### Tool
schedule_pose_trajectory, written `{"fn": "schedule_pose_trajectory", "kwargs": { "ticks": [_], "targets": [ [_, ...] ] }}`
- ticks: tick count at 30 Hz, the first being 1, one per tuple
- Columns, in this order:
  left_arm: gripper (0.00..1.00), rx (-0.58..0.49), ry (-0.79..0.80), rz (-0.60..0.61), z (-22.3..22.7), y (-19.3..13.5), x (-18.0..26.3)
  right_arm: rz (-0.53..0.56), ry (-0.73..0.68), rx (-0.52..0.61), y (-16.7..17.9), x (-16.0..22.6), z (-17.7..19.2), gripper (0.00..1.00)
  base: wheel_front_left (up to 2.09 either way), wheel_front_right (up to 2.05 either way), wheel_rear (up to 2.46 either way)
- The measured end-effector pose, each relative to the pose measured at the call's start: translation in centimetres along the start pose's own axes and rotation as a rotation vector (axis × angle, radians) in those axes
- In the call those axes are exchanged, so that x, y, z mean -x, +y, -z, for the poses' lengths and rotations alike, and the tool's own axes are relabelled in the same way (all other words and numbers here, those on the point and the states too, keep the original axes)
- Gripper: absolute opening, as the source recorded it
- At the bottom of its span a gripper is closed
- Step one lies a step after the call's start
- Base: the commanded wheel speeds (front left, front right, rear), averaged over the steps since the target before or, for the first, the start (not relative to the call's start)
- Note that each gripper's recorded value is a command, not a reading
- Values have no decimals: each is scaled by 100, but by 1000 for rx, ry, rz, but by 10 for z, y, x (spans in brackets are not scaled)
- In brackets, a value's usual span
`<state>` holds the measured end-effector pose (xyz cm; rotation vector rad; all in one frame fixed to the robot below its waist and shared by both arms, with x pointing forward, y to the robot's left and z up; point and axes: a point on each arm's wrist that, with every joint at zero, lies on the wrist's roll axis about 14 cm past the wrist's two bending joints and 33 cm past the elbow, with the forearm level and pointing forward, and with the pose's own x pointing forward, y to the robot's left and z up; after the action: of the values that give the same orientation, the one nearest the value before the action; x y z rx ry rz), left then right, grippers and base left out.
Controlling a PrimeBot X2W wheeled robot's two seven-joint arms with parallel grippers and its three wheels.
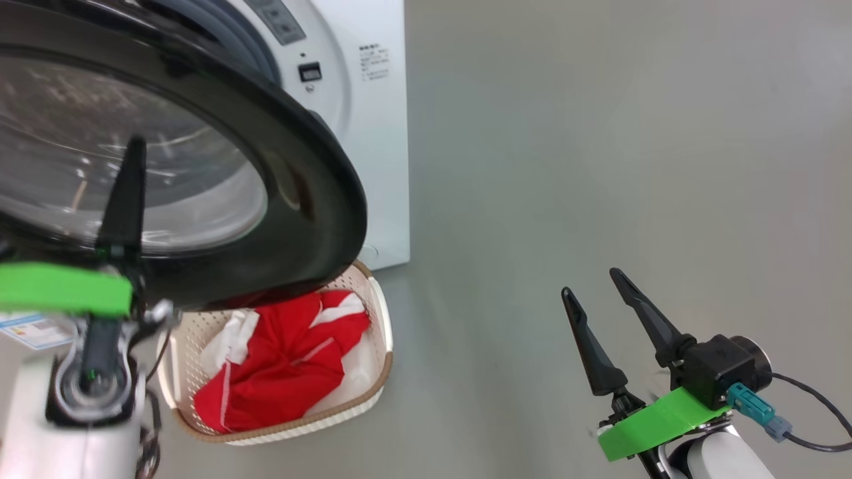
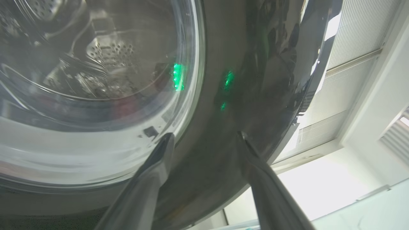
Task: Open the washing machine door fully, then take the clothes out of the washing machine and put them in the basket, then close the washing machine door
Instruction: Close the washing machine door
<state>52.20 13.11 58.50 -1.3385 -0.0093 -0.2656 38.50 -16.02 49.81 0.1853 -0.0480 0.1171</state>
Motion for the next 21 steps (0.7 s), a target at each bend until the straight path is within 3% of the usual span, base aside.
{"fn": "schedule_pose_trajectory", "kwargs": {
  "ticks": [6, 7, 10, 16, 21],
  "targets": [
    [100, -348, -65, 4, -12, 2, 41, -22, -33, -9, 10, 3, -11, 100, 0, 0, 0],
    [100, -470, -77, 9, -12, 3, 56, -29, -31, -14, 14, 8, -10, 100, 0, 0, 0],
    [100, -638, -69, 15, -11, 6, 79, -42, -49, -18, 19, 11, -15, 100, 0, 0, 0],
    [100, -764, -130, 44, -22, -6, 108, -51, -103, -15, 22, 11, -33, 100, 0, 0, 0],
    [100, -929, -185, -21, -41, 0, 130, -55, -112, -18, 25, 15, -36, 100, 0, 0, 0]
  ]
}}
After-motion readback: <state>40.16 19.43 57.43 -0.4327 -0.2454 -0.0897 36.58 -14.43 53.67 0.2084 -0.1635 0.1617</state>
